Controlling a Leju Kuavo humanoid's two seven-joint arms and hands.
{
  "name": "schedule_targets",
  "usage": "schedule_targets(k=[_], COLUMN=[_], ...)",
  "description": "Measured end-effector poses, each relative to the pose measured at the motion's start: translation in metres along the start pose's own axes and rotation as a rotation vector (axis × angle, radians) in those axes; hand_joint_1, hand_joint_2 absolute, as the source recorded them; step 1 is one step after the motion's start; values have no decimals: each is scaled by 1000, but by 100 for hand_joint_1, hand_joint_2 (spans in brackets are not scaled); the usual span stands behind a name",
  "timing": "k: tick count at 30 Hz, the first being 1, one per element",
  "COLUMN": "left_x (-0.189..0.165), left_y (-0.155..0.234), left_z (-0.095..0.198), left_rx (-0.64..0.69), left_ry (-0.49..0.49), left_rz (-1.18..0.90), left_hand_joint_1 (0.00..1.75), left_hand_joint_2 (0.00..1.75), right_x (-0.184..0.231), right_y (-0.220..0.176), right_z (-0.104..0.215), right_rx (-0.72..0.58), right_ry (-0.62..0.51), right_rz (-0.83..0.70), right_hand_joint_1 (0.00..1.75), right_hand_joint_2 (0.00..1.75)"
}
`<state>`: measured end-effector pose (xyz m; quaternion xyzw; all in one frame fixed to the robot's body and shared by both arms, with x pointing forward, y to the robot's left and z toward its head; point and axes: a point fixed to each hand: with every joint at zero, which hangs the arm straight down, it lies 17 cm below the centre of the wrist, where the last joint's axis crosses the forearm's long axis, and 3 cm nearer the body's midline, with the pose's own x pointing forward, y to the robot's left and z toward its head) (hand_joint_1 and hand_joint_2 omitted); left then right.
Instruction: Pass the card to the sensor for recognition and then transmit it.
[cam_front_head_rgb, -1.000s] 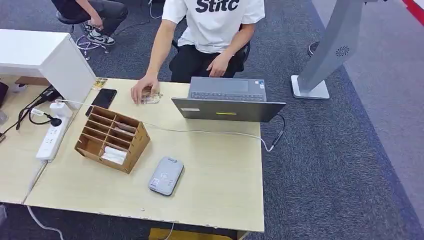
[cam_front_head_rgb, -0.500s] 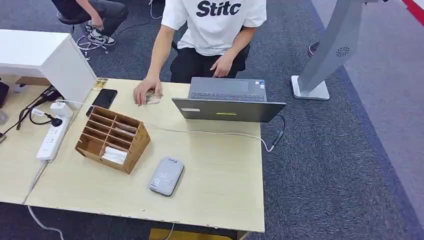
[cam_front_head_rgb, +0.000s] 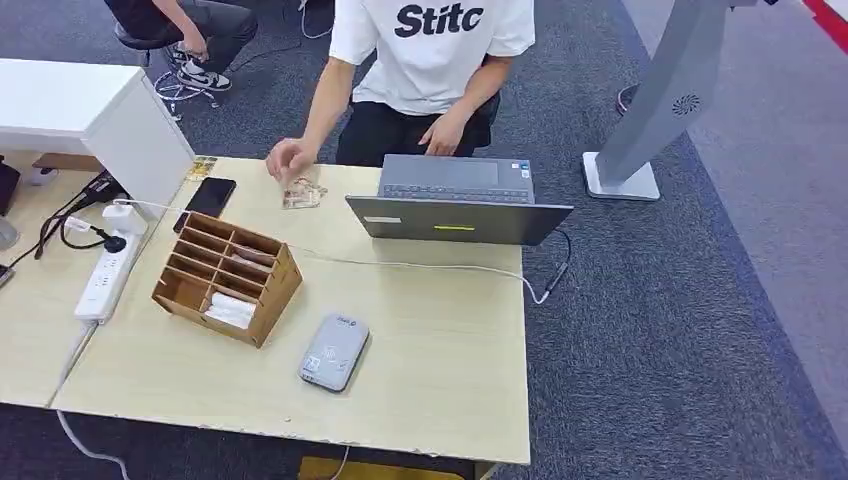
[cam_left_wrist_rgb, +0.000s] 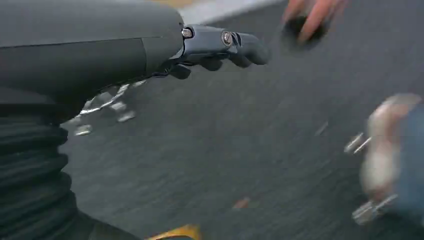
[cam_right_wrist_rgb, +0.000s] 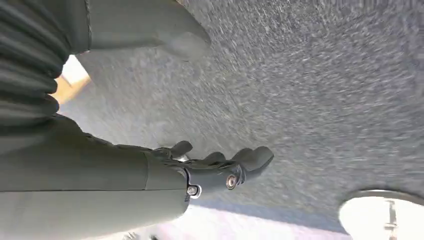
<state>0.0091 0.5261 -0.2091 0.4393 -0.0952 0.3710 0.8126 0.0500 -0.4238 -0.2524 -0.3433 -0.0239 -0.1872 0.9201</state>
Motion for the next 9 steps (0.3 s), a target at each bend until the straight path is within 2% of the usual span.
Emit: schedule_targets(k=[1, 5, 9], left_x=[-16, -44, -54], left_y=[-23, -71, -100], left_z=[13, 46, 71], left_rx=[-58, -192, -284], left_ry=[43, 122, 98], left_rz=[-40, -87, -223], left_hand_joint_1=[0, 0, 0], left_hand_joint_2=[175, 175, 175], right_x=[3, 8, 11], right_y=[3, 9, 20], right_z=[1, 5, 11], right_rx=[5, 18, 46], right_ry=[-19, -50, -75], right_rz=[27, 68, 119], right_hand_joint_1=[0, 0, 0], right_hand_joint_2=[175, 175, 175])
